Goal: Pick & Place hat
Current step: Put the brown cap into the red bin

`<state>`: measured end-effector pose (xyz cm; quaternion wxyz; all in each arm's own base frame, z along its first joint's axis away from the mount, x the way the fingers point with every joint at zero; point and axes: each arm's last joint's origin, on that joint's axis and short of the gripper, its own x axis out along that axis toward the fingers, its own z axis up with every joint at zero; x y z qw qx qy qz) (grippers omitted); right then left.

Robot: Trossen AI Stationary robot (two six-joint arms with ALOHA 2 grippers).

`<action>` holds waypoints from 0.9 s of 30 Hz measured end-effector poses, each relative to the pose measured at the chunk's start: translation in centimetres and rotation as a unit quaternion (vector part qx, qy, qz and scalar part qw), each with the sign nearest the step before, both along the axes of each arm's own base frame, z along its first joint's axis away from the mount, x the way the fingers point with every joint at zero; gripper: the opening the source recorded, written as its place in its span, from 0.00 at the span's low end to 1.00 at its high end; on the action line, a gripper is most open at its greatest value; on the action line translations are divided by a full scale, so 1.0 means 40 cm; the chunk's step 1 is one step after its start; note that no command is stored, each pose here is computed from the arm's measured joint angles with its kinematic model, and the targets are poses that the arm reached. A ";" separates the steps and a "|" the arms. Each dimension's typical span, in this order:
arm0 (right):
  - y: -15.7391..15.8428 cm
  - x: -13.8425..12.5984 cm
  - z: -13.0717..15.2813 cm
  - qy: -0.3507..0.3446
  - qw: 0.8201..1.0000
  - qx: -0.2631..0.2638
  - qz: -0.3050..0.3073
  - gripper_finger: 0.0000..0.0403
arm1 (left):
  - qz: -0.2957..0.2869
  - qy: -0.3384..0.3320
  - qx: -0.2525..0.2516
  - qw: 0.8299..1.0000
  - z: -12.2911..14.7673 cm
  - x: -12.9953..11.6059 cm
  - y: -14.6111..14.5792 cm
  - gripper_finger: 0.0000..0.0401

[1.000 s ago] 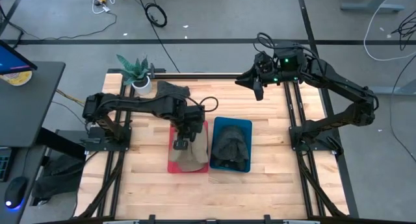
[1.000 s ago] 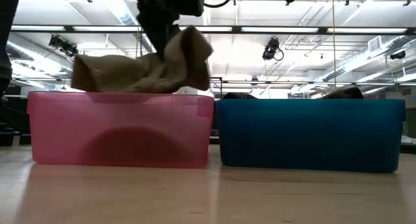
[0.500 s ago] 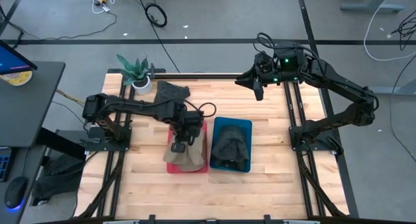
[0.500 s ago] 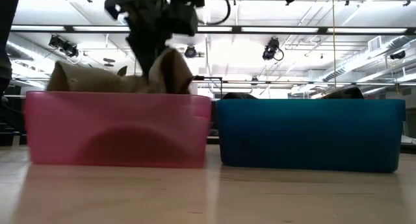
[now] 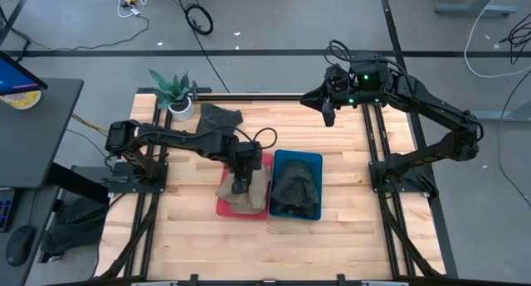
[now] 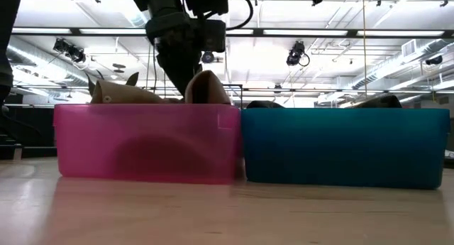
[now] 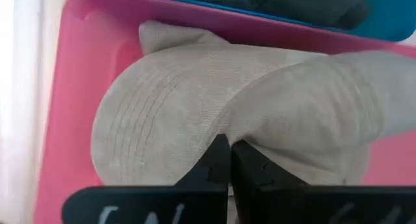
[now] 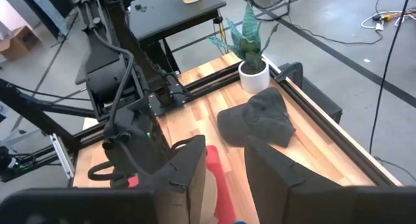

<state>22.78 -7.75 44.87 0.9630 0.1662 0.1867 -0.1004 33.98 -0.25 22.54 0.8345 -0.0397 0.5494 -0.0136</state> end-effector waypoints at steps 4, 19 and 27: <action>0.000 0.000 0.000 -0.001 1.000 0.008 -0.003 0.28 | -0.003 0.003 -0.005 1.000 -0.003 0.004 -0.004 0.01; -0.001 0.004 -0.002 0.000 1.000 0.012 -0.005 0.28 | 0.025 0.015 -0.080 0.996 -0.010 0.004 0.024 0.33; -0.001 0.004 -0.002 0.001 1.000 0.007 -0.003 0.28 | 0.026 0.016 -0.094 0.995 0.085 -0.024 0.030 0.56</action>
